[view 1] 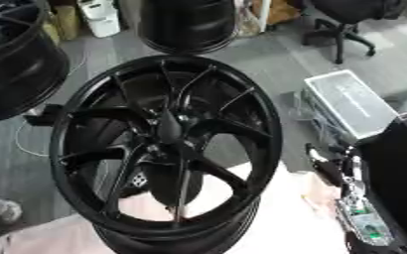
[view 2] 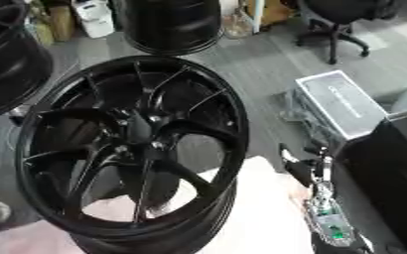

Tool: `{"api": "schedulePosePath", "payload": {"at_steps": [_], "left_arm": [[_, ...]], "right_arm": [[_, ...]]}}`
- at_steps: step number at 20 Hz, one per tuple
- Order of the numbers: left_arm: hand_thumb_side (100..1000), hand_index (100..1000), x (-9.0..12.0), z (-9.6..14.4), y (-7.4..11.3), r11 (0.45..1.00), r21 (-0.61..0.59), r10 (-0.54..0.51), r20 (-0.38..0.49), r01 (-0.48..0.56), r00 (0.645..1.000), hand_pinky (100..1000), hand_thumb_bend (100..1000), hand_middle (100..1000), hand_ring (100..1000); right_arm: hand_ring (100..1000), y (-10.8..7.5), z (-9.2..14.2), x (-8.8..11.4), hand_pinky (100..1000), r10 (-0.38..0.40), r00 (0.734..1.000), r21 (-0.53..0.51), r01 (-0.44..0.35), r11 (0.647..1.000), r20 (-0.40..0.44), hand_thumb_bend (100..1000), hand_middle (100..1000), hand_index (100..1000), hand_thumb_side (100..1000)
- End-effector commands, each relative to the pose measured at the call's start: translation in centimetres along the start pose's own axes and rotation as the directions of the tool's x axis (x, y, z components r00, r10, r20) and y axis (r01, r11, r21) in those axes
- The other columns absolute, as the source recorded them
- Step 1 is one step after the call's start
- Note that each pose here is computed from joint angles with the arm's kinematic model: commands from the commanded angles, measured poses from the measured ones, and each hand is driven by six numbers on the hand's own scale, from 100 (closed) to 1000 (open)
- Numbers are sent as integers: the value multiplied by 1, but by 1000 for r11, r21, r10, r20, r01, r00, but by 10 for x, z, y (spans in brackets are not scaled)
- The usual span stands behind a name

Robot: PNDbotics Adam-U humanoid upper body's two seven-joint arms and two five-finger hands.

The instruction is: Pull the pin out of the wheel hub.

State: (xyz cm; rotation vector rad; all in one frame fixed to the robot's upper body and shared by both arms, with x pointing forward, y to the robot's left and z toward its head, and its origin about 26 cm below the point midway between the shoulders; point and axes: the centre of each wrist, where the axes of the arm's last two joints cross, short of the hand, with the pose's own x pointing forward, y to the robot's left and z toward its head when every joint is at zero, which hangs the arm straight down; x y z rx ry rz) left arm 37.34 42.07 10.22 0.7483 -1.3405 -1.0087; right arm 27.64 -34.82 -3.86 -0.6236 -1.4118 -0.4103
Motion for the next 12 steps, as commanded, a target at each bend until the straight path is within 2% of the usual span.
{"api": "schedulePosePath", "payload": {"at_steps": [1,2,3,6,7,9,10,12], "left_arm": [[829,806,26,15,20,944,218,217,158,-249,963,651,509,750,628],[817,788,34,22,16,900,252,308,212,-357,927,629,498,725,611],[812,785,42,29,9,840,274,402,264,-468,877,623,498,721,609],[803,764,61,49,-12,629,290,624,365,-721,691,609,480,683,592],[800,760,66,53,-21,556,292,679,380,-778,628,608,472,677,588],[804,760,76,57,-37,439,298,752,394,-848,528,609,468,676,588],[803,758,82,57,-44,393,297,779,396,-871,486,607,464,673,585],[802,753,90,57,-53,339,291,811,392,-895,434,606,454,666,582]], "right_arm": [[509,-2,-4,5,540,-10,1000,-11,10,1000,17,463,691,862,209],[509,-1,-4,5,540,-13,1000,-11,13,1000,17,463,691,862,209],[509,0,-3,5,540,-16,1000,-10,16,1000,16,463,691,862,209],[509,2,-3,5,540,-23,1000,-7,23,1000,15,463,692,862,210],[509,2,-2,5,540,-24,1000,-7,24,1000,13,463,692,862,210],[509,2,-2,4,541,-27,1000,-8,27,1000,11,463,692,862,210],[509,3,-2,4,541,-28,1000,-7,28,1000,11,463,692,862,210],[510,4,-1,4,541,-30,999,-5,30,1000,10,463,692,863,210]]}}
